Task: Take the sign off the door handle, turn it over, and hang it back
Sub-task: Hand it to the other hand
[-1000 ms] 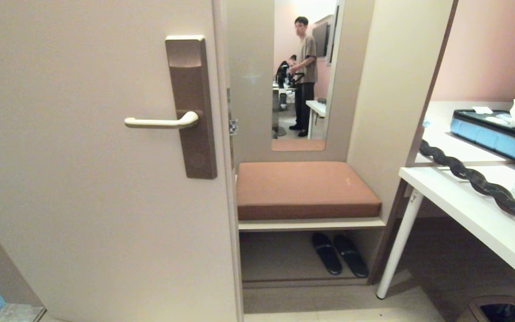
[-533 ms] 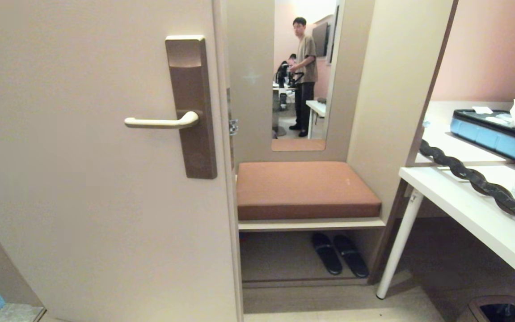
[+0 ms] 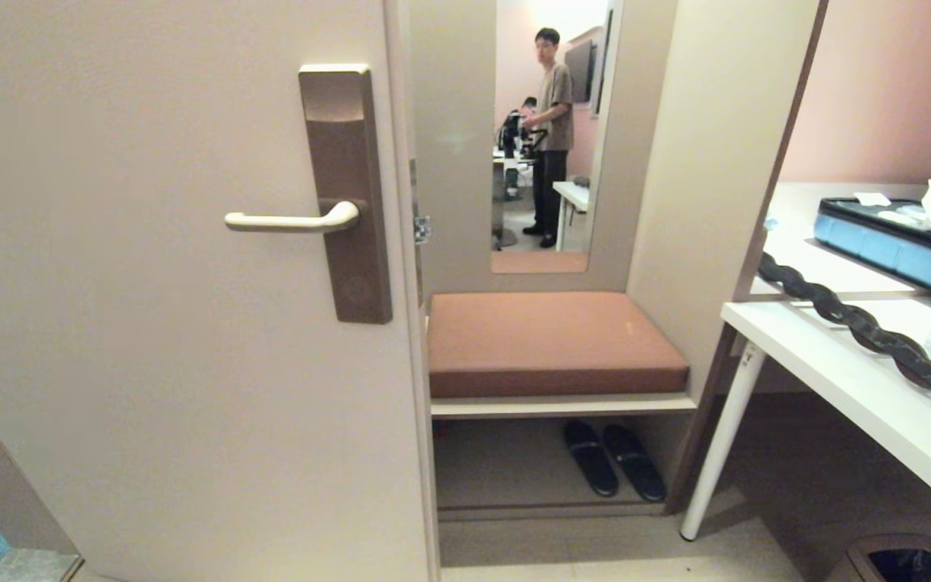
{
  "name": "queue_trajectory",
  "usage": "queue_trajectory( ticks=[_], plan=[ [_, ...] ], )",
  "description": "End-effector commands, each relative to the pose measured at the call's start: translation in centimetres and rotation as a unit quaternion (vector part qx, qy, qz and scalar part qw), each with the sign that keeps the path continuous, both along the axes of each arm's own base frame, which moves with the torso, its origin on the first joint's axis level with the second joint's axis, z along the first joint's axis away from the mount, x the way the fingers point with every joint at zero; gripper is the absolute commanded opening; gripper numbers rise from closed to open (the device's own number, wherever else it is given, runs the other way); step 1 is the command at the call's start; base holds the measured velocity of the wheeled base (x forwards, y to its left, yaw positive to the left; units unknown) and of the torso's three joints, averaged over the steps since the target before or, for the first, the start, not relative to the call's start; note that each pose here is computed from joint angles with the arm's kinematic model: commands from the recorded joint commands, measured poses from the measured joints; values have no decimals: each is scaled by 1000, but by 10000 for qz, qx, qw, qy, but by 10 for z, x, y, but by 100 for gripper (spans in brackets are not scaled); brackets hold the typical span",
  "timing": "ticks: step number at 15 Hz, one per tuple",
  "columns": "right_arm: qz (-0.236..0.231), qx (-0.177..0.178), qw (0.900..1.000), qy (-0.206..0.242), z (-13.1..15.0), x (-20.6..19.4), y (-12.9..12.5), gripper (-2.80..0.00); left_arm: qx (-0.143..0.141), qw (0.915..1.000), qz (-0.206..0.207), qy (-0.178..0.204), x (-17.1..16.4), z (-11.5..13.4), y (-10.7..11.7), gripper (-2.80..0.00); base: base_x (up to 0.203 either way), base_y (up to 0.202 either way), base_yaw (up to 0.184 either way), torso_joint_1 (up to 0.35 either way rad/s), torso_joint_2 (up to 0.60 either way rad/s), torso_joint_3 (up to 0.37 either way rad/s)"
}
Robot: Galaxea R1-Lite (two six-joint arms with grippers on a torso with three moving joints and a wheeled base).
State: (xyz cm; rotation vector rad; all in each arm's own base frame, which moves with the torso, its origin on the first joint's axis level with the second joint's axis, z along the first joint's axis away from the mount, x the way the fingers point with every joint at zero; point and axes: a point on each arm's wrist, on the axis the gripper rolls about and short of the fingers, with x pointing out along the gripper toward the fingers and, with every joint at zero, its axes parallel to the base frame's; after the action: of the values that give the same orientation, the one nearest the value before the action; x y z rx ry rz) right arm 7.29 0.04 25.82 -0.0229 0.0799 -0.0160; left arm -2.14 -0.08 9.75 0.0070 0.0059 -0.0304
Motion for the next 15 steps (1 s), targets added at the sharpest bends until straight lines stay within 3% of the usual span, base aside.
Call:
queue_trajectory(
  ticks=[1,4,9,12,15],
  plan=[
    [67,-3,10000,36,1,16,1,-280,-12,9995,-183,247,9,23,0,-280,0,0,0,0,0,0],
    [340,19,9994,39,1,18,2,-280,-70,9968,-627,490,29,61,-1,-280,0,0,0,0,0,0],
    [692,57,9976,60,0,18,3,-280,-316,9847,-1536,762,92,109,-20,-280,0,0,0,0,0,0],
    [1042,91,9944,125,0,23,5,-280,-407,9667,-2417,741,127,122,-37,-280,0,0,0,0,0,0],
    [1501,128,9885,144,5,30,7,-280,-598,9429,-3151,895,145,126,-48,-280,0,0,0,0,0,0]
  ],
)
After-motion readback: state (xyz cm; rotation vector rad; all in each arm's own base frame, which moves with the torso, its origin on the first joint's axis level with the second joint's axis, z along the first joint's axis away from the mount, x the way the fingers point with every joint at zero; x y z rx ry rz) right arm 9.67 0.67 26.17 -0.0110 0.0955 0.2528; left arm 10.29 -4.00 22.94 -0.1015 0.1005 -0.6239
